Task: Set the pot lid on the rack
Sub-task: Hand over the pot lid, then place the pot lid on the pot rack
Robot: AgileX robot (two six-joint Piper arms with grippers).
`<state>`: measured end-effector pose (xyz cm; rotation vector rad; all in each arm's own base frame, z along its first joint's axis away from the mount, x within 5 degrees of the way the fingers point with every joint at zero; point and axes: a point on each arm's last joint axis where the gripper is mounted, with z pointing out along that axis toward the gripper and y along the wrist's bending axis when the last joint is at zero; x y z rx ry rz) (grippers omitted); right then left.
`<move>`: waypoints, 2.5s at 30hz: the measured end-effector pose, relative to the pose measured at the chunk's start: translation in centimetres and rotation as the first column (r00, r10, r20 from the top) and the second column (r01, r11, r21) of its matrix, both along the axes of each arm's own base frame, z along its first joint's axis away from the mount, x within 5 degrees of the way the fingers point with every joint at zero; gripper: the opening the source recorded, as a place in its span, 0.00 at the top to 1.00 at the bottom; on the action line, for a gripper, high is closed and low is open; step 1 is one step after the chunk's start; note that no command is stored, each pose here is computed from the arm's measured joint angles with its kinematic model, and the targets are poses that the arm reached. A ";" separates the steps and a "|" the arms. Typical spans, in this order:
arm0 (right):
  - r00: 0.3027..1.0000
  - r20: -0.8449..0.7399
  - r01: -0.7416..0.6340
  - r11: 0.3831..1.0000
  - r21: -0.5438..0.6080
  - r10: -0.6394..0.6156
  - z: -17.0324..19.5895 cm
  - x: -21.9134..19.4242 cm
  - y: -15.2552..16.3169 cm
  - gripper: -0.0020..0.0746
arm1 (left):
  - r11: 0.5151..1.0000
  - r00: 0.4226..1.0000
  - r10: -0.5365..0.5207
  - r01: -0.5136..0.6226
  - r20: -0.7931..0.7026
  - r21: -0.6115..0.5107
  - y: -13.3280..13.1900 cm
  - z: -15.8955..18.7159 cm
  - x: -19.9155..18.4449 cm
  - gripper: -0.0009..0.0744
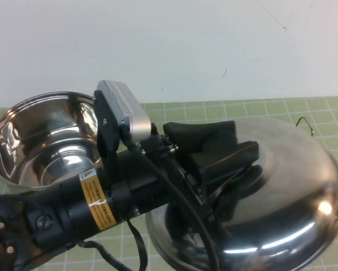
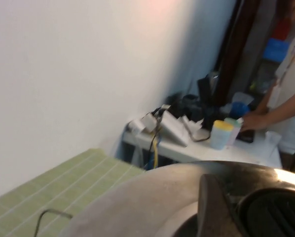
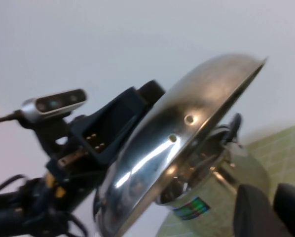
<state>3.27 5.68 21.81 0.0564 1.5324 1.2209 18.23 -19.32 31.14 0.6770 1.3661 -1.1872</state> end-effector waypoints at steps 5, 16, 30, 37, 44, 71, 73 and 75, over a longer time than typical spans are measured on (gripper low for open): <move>0.999 0.027 -0.031 0.999 0.031 0.031 1.5 -0.5 0.1 0.54 | 0.989 0.996 -0.070 0.076 0.052 -0.125 -0.5 0.2 0.0 0.57; 0.986 -0.085 -0.144 0.989 0.021 0.145 4.0 1.1 1.0 0.32 | 0.987 0.993 -0.093 0.101 0.074 -0.122 -0.7 0.0 -0.1 0.57; 0.939 -0.139 -0.328 0.942 -0.072 0.316 9.5 7.7 2.5 0.31 | 0.984 0.990 -0.111 0.122 0.091 -0.129 -0.7 0.2 -0.3 0.57; 0.910 -0.151 -0.399 0.914 -0.072 0.386 11.1 11.4 3.1 0.54 | 0.985 0.992 -0.095 0.106 0.085 -0.138 -0.7 0.2 -0.1 0.58; 0.896 -0.119 -0.436 0.897 -0.066 0.427 12.2 12.5 3.3 0.68 | 0.986 0.995 -0.070 0.080 0.073 -0.143 -0.5 0.2 0.2 0.58; 0.933 -0.016 -0.350 0.898 -0.266 0.359 11.7 13.3 3.1 0.95 | 0.990 0.991 0.128 -0.130 -0.029 -0.047 3.5 0.2 3.1 0.29; 0.941 -0.013 -0.329 0.903 -0.277 0.339 11.7 13.4 3.0 0.95 | 0.989 0.989 0.144 -0.145 -0.013 -0.040 4.6 0.8 3.1 0.38; 0.952 -0.012 -0.296 0.909 -0.293 0.306 11.6 13.7 2.8 0.95 | 0.987 0.987 0.160 -0.160 0.012 -0.011 5.7 1.3 2.8 0.55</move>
